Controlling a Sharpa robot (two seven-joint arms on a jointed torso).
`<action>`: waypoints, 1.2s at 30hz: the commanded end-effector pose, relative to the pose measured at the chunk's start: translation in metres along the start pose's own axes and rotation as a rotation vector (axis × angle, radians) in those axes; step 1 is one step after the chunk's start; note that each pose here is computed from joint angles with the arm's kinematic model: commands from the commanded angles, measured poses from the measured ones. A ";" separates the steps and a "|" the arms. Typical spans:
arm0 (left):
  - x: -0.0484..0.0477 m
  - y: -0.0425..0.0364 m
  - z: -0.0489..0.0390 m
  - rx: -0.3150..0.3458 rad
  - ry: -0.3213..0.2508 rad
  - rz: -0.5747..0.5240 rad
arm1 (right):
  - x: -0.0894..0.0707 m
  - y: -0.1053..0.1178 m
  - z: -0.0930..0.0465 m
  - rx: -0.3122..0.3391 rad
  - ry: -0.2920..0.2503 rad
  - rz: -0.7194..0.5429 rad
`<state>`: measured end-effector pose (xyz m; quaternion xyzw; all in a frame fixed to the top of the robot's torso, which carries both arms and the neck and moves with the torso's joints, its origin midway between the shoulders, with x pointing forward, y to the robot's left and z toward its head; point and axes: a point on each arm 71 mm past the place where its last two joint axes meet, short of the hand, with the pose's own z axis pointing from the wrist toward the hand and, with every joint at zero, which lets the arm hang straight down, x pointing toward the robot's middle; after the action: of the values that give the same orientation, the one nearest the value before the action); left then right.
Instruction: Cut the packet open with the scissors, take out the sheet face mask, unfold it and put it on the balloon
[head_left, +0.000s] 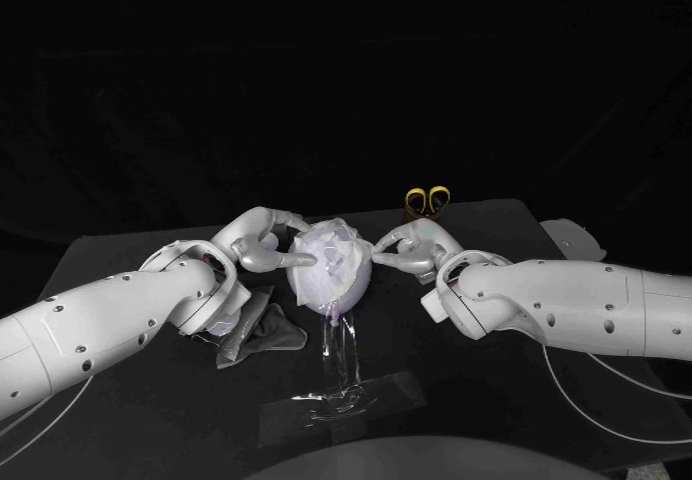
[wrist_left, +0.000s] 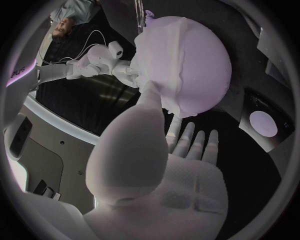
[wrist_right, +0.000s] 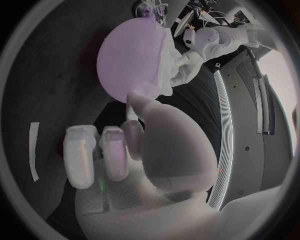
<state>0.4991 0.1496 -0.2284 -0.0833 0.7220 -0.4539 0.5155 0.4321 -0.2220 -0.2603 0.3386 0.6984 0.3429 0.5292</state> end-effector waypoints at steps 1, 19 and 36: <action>0.0034 0.0006 0.0009 -0.018 0.036 0.016 | -0.001 0.002 -0.002 -0.018 -0.024 0.006; 0.0041 0.0020 0.0014 -0.031 0.047 0.020 | 0.001 -0.002 -0.007 0.019 0.066 0.004; 0.0039 0.0030 0.0014 -0.040 0.050 0.018 | 0.004 0.004 -0.006 -0.012 0.013 0.013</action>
<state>0.5008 0.1502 -0.2308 -0.0793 0.7358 -0.4391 0.5094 0.4258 -0.2180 -0.2615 0.3372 0.7147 0.3447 0.5066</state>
